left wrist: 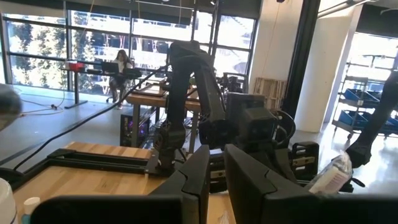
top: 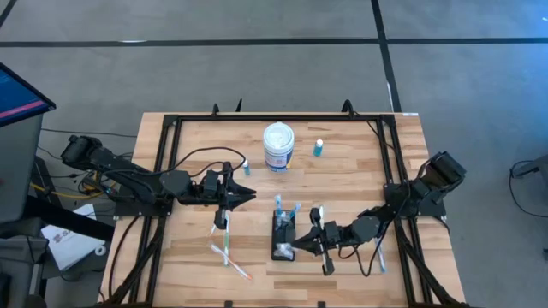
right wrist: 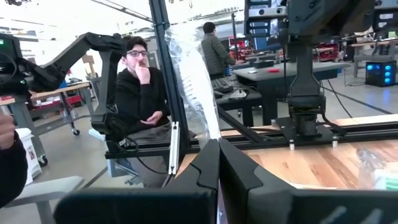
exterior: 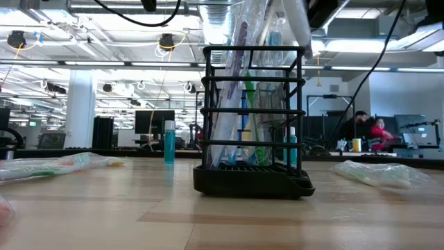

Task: Pick & Place toothbrushing station
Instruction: Put the violet toothbrush into the black mesh organizer

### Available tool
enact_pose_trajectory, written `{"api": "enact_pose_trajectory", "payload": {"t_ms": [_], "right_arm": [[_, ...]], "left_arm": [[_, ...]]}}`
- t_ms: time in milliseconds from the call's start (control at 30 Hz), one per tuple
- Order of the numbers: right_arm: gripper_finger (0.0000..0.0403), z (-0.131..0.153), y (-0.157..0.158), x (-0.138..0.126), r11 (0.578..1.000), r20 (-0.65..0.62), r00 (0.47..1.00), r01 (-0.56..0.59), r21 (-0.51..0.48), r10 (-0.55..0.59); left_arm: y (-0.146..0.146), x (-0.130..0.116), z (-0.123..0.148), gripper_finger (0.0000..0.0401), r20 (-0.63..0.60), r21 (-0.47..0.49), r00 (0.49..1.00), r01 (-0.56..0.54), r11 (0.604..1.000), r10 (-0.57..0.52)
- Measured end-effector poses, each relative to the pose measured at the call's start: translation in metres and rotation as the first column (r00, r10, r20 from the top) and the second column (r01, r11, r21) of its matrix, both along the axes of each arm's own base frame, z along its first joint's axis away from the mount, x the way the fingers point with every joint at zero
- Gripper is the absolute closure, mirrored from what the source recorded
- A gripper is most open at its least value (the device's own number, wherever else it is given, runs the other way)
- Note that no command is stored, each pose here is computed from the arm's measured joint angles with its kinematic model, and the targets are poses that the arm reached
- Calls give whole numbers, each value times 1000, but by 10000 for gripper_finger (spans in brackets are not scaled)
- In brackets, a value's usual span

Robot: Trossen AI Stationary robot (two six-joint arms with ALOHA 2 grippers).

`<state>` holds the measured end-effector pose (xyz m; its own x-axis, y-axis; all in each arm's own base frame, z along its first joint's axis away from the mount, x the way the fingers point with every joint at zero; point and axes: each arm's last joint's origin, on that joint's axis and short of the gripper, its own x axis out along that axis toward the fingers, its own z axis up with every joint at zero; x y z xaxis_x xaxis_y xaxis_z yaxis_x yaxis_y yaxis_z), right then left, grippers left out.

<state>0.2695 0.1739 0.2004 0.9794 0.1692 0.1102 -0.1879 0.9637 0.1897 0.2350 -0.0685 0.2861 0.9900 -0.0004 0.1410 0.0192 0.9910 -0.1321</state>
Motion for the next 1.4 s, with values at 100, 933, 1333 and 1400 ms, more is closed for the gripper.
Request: {"api": "enact_pose_trajectory", "payload": {"t_ms": [100,933,1333,1400], "right_arm": [[403,0,0,0,1000,-4,1000,1,-3,-1],[403,-9,-13,0,996,150,986,69,53,-76],[403,-23,-20,13,991,139,988,54,122,-70],[403,-20,-17,13,992,154,986,38,119,-56]], "left_arm": [[0,0,0,358,-1,0,1000,0,1000,0],[0,0,0,358,0,0,1000,0,1000,0],[0,0,0,358,0,0,1000,-1,1000,1],[0,0,0,358,0,0,1000,0,1000,0]]}}
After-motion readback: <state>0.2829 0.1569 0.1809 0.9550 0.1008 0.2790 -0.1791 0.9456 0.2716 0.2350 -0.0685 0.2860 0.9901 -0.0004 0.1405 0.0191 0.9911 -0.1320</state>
